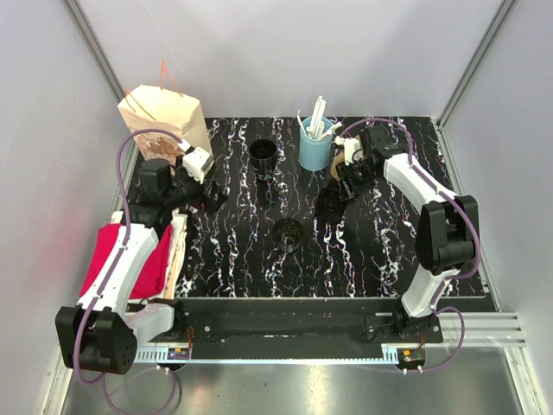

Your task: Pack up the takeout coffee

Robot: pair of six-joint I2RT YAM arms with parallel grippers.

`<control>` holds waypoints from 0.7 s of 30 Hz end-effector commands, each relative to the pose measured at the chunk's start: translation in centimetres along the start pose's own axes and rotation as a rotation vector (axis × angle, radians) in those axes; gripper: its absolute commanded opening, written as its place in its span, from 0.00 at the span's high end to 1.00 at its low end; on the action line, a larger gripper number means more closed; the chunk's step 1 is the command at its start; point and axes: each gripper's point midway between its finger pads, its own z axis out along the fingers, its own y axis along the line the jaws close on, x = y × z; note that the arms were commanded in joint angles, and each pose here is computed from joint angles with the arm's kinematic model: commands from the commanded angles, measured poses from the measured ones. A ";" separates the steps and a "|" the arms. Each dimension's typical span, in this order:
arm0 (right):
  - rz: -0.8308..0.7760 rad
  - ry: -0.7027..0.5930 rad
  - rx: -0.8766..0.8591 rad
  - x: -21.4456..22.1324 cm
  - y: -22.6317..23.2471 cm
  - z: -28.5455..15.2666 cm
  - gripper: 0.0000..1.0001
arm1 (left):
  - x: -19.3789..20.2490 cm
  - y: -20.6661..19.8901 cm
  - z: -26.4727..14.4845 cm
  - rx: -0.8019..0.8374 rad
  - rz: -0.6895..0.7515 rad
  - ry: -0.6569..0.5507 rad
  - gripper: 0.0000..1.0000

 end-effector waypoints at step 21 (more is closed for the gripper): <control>-0.064 -0.079 0.017 -3.6 1.1 -3.1 0.95 | -1.0 -0.5 -0.1 0.037 0.015 -0.057 0.01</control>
